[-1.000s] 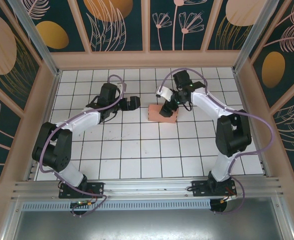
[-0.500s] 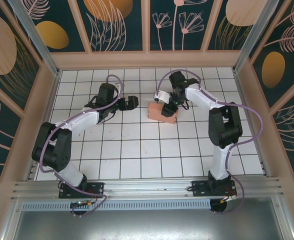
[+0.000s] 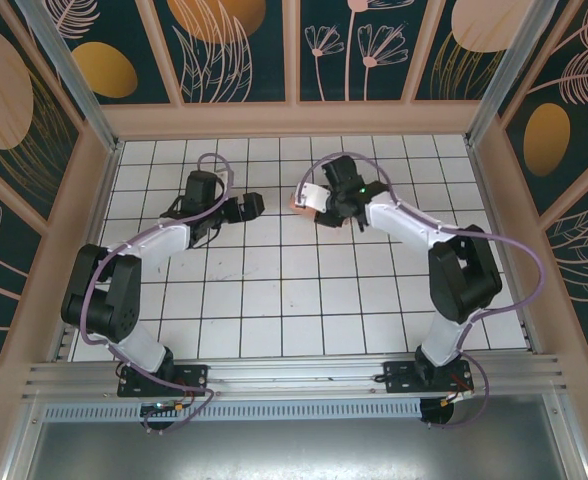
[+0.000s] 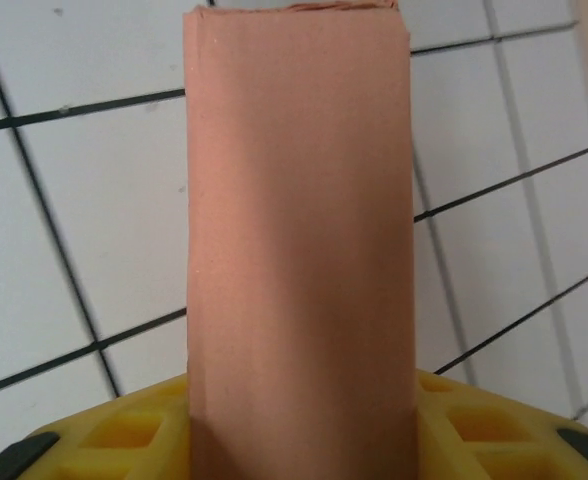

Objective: Fold the paper box

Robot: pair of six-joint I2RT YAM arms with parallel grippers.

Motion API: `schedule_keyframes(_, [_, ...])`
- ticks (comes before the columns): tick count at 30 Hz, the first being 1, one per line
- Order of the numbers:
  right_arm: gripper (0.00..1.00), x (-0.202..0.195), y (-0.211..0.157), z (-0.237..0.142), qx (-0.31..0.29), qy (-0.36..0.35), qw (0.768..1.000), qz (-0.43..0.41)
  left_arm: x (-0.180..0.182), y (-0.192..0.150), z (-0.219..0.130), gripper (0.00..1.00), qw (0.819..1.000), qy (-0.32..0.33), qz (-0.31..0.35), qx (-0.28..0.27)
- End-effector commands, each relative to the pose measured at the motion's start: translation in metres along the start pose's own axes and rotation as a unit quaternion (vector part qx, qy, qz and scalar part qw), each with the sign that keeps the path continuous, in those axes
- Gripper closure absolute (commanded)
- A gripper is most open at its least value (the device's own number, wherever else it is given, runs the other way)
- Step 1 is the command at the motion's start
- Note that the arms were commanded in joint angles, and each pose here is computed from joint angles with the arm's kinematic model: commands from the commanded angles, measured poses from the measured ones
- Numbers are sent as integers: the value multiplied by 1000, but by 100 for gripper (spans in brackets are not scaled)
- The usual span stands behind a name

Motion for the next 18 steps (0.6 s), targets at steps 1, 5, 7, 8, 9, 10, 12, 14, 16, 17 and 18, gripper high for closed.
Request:
schedule_keyframes(1, [57, -15, 25, -1, -34, -162, 984, -59, 8, 10, -10, 1, 999, -6, -27, -32])
schedule_keyframes(5, [56, 13, 34, 13, -48, -206, 972, -105, 22, 8, -13, 1, 998, 4, -46, -38])
schedule_keyframes(7, [53, 25, 34, 21, -54, -225, 966, -118, 29, 9, -15, 1, 998, 10, -53, -45])
schedule_keyframes(8, [49, 31, 31, 24, -52, -229, 964, -123, 31, 9, -16, 1, 997, 12, -55, -48])
schedule_keyframes(9, [43, 36, 28, 27, -52, -229, 964, -123, 33, 9, -17, 1, 997, 16, -55, -53])
schedule_keyframes(10, [35, 38, 26, 28, -57, -226, 966, -111, 37, 11, -19, 1, 997, 24, -54, -59])
schedule_keyframes(12, [23, 40, 26, 22, -80, -202, 973, -74, 42, 13, -25, 1, 995, 44, -44, -75])
schedule_keyframes(14, [15, 37, 28, 9, -112, -178, 977, -27, 47, 17, -35, 1, 992, 72, -28, -98])
schedule_keyframes(16, [5, 30, 28, -10, -156, -155, 975, 32, 53, 21, -51, 1, 985, 105, -9, -135])
schedule_keyframes(17, [3, 27, 25, -18, -172, -139, 973, 60, 55, 23, -59, 1, 981, 120, 1, -155])
schedule_keyframes(18, [1, 21, 19, -27, -189, -126, 969, 98, 59, 23, -69, 1, 974, 140, 11, -177])
Point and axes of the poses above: each hand's point on the last joint's axis, 136 mm out from that joint toward the fingers, its own z axis out along the fingers, its own x axis along the line the jaws close on, y = z × x, the point moved 5 cm from there along -z, back along the fingers, and after that the axes turned 7 degrees about z, right-handed, at the moved point
